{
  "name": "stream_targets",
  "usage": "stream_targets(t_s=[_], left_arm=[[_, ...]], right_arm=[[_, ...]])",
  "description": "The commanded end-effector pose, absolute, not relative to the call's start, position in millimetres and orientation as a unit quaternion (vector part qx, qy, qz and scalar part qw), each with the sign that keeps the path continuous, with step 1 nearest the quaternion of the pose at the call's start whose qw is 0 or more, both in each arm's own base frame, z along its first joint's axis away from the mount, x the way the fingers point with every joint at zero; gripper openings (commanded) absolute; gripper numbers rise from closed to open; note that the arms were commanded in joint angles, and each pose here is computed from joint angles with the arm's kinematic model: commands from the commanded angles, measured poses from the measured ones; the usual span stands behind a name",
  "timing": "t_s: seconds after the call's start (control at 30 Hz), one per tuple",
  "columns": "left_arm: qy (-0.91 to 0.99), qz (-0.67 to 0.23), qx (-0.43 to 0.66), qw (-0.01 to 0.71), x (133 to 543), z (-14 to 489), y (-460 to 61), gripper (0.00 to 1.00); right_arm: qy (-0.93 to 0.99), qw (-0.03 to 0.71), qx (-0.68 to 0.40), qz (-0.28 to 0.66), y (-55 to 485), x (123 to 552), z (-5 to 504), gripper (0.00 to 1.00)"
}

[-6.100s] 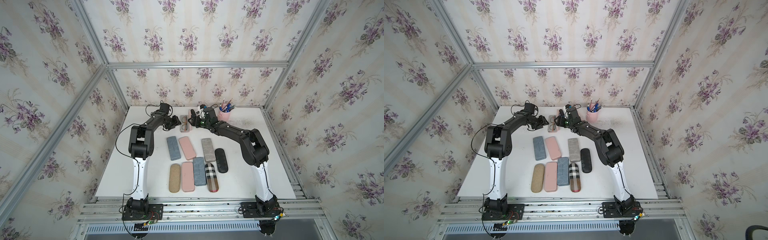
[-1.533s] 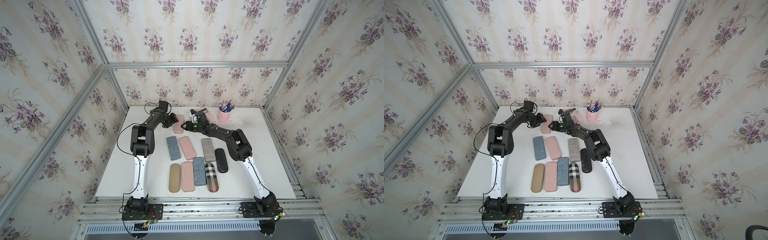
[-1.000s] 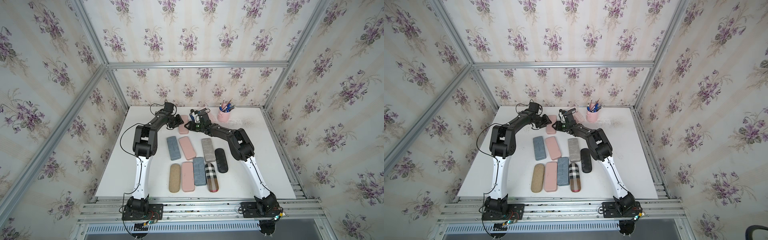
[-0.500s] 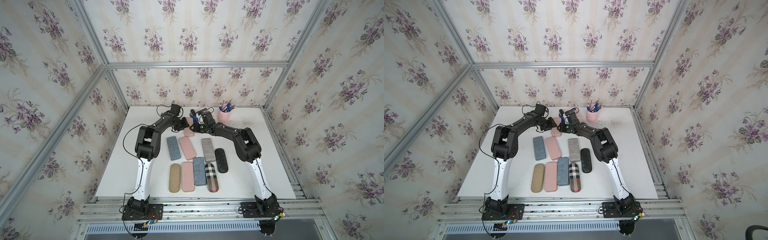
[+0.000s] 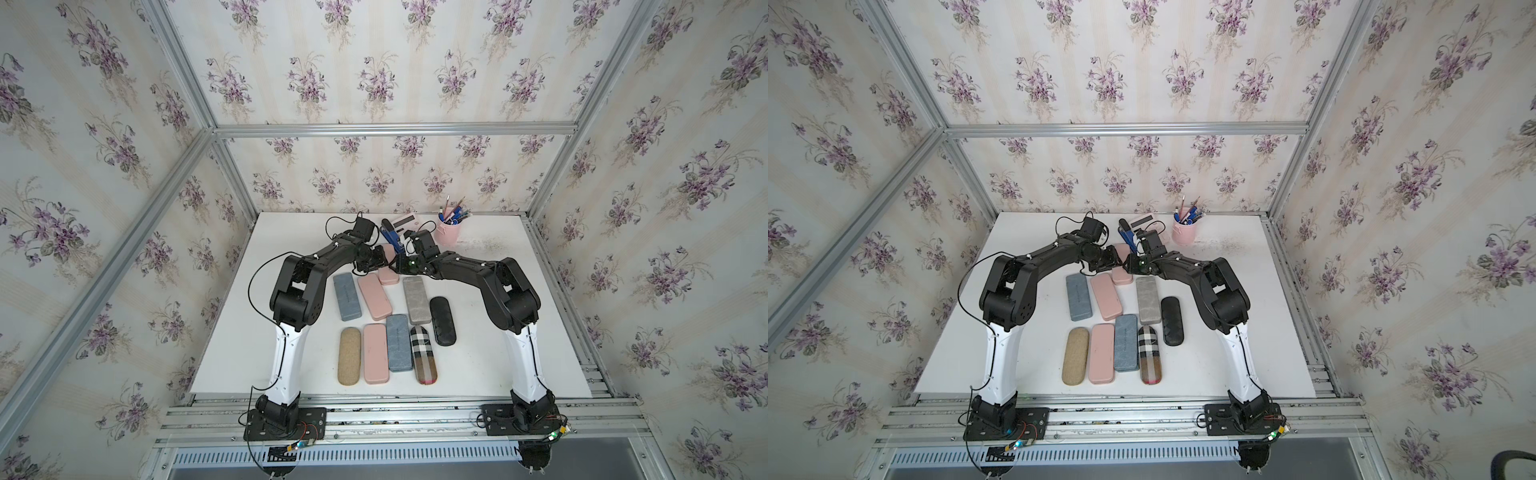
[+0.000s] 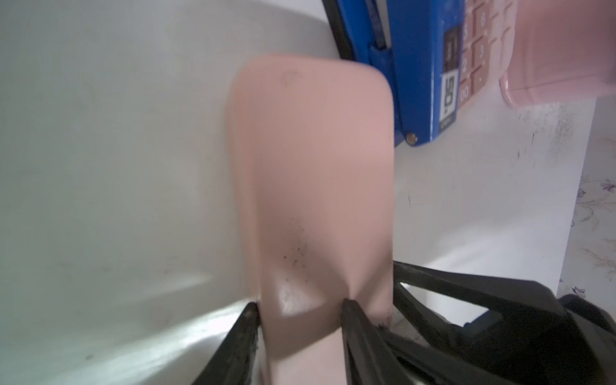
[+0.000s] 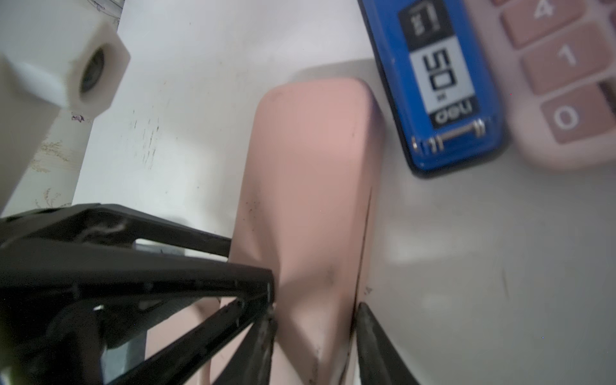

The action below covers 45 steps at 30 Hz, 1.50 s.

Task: Close the glasses case
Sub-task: Move the glasses case to the center of the board.

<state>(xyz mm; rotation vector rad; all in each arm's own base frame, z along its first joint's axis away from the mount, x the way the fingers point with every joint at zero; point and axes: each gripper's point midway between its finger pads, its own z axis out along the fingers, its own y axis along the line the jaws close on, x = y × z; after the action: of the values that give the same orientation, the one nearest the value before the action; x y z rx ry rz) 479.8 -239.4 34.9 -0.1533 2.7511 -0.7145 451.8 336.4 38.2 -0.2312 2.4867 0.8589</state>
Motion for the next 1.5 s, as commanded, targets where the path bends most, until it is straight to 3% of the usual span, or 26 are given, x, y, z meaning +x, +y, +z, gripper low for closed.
stream_targets(t_s=[0.0, 0.33, 0.57, 0.73, 0.87, 1.07, 1.33, 1.47], left_arm=[[0.937, -0.328, -0.006, 0.118, 454, 49, -280, 0.43], [0.943, -0.313, 0.014, 0.113, 418, 49, -283, 0.43], [0.946, -0.305, 0.022, 0.108, 405, 46, -283, 0.44], [0.944, -0.307, 0.027, 0.118, 406, 59, -283, 0.48], [0.942, -0.302, 0.031, 0.140, 407, 79, -279, 0.62], [0.938, -0.283, 0.039, 0.194, 403, 120, -263, 0.90], [0.925, -0.280, 0.045, 0.253, 378, 171, -241, 0.92], [0.921, -0.268, 0.041, 0.278, 359, 185, -225, 0.94]], right_arm=[[0.883, 0.249, -0.124, 0.378, 360, 435, 61, 0.40], [0.886, 0.243, -0.133, 0.371, 356, 397, 66, 0.40], [0.888, 0.263, -0.130, 0.353, 351, 394, 77, 0.42], [0.881, 0.298, -0.131, 0.343, 343, 397, 109, 0.48], [0.870, 0.328, -0.125, 0.347, 332, 388, 142, 0.52], [0.895, 0.325, -0.099, 0.289, 287, 317, 139, 0.54], [0.928, 0.277, -0.065, 0.242, 246, 187, 83, 0.55], [0.941, 0.267, -0.077, 0.194, 241, 151, 78, 0.55]])
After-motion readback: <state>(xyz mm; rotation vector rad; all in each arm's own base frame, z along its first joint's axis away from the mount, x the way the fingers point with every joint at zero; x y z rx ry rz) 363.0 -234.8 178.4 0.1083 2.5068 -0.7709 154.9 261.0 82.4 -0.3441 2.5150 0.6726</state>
